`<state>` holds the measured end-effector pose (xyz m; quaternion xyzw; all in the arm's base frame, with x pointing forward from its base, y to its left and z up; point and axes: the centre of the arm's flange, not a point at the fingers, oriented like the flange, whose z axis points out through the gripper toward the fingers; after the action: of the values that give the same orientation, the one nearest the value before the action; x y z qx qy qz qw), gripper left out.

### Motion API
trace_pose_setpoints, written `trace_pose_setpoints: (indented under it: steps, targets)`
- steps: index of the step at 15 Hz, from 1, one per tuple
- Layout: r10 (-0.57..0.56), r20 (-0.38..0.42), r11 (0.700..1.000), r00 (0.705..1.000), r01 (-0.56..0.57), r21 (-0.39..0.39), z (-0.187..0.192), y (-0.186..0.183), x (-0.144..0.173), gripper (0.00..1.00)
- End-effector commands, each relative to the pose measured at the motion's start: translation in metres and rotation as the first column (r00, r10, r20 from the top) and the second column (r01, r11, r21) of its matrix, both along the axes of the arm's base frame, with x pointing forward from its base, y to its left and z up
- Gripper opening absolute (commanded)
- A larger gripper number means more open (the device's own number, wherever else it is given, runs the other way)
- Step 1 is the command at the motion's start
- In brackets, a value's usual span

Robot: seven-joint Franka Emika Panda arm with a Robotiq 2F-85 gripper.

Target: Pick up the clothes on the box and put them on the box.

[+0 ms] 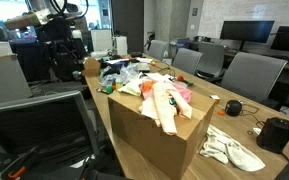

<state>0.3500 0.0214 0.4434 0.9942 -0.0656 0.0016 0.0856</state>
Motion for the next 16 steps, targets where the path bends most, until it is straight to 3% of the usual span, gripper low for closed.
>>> trace_pose_setpoints:
  steps: [1,11,16]
  targets:
    - [0.0,0.005,1.0,1.0,0.0,0.0,0.002,0.0,0.001,1.0]
    - [0.001,0.014,1.0,1.0,-0.001,0.0,0.006,0.001,0.002,1.0]
    - [-0.044,0.069,0.998,0.997,0.047,-0.037,0.021,-0.012,0.018,1.0]
